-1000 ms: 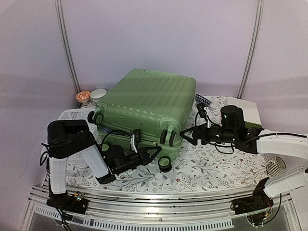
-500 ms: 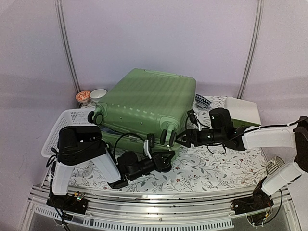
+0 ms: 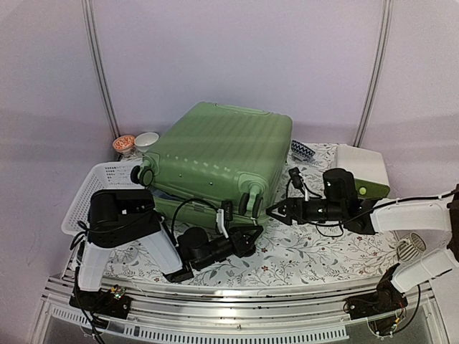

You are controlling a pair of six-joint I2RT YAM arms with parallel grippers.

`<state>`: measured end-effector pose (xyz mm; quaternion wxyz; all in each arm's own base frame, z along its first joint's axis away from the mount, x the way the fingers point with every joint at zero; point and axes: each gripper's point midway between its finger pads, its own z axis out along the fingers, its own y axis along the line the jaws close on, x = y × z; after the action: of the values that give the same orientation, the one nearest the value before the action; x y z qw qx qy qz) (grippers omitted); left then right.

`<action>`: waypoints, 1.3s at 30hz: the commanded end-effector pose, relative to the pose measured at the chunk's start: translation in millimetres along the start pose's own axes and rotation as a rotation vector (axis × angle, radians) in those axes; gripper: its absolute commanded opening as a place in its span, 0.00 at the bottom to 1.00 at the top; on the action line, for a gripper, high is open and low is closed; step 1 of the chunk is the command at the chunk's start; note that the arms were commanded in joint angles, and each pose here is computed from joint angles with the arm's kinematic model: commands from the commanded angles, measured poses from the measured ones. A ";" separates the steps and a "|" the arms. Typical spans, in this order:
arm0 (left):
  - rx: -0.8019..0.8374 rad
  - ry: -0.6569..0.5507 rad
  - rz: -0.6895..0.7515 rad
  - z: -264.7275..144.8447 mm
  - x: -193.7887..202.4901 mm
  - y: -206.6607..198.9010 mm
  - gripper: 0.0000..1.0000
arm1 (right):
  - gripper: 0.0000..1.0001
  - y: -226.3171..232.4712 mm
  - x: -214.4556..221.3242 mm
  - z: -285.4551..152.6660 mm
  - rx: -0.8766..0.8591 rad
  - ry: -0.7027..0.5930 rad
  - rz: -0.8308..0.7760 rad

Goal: Open, take out, and arrange the luggage
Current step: Unzip the zipper of the luggage.

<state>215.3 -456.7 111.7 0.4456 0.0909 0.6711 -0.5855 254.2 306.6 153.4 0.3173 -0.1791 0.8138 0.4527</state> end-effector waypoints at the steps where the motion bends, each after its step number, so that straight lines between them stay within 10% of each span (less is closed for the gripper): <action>1: 0.201 -0.073 0.004 -4.4 -14.3 -63.4 0.00 | 0.74 -2.0 9.2 -11.3 -0.020 -0.050 0.011; 7: 0.212 -0.071 0.019 -3.5 -14.0 -71.0 0.00 | 0.52 19.9 27.2 -13.8 -0.191 -0.021 -0.020; 11: 0.212 -0.070 0.019 -5.2 -13.0 -71.5 0.04 | 0.53 25.6 28.8 -9.7 -0.238 -0.009 -0.033; 25: 0.056 -0.030 -0.037 -50.5 -7.9 -49.1 0.69 | 0.54 18.2 29.5 -7.4 -0.214 -0.033 -0.005; 39: -0.124 0.037 0.039 -73.8 -31.9 -46.0 0.79 | 0.55 19.6 37.8 2.1 -0.181 -0.092 -0.009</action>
<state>166.4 -392.9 170.8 0.4469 0.0673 0.6772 -0.5807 211.5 317.5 140.4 0.3157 -0.2040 0.7570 0.5346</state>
